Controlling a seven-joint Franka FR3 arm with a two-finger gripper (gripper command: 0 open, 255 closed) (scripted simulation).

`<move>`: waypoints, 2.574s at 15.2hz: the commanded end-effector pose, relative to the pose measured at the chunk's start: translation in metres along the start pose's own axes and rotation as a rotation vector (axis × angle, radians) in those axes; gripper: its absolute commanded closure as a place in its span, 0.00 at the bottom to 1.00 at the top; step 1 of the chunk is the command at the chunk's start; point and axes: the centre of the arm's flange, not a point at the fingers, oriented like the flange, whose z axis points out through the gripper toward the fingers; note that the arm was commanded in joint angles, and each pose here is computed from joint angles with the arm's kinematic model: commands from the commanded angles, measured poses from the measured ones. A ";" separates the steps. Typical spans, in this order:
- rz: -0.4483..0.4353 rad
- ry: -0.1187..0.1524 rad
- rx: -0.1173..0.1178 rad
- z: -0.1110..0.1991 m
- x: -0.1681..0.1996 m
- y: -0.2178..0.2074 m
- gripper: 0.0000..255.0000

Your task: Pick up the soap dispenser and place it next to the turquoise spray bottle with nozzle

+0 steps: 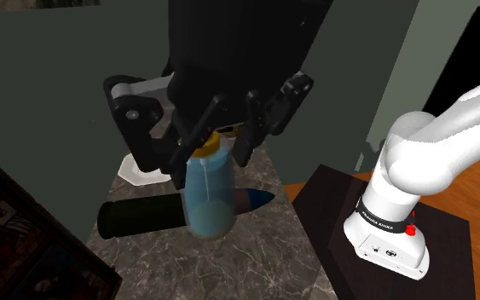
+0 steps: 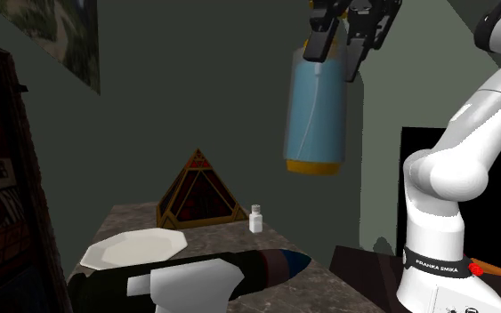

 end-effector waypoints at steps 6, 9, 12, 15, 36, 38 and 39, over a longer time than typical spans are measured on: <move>0.000 0.000 0.000 0.034 -0.012 0.004 1.00; 0.000 0.000 0.000 0.049 -0.017 0.006 1.00; 0.000 0.000 0.000 0.064 -0.023 0.007 1.00; 0.000 0.000 0.000 0.079 -0.028 0.009 1.00; 0.000 0.000 0.000 0.183 -0.064 0.020 1.00; 0.000 0.000 0.000 0.193 -0.068 0.021 1.00; 0.000 0.000 0.000 0.198 -0.069 0.022 1.00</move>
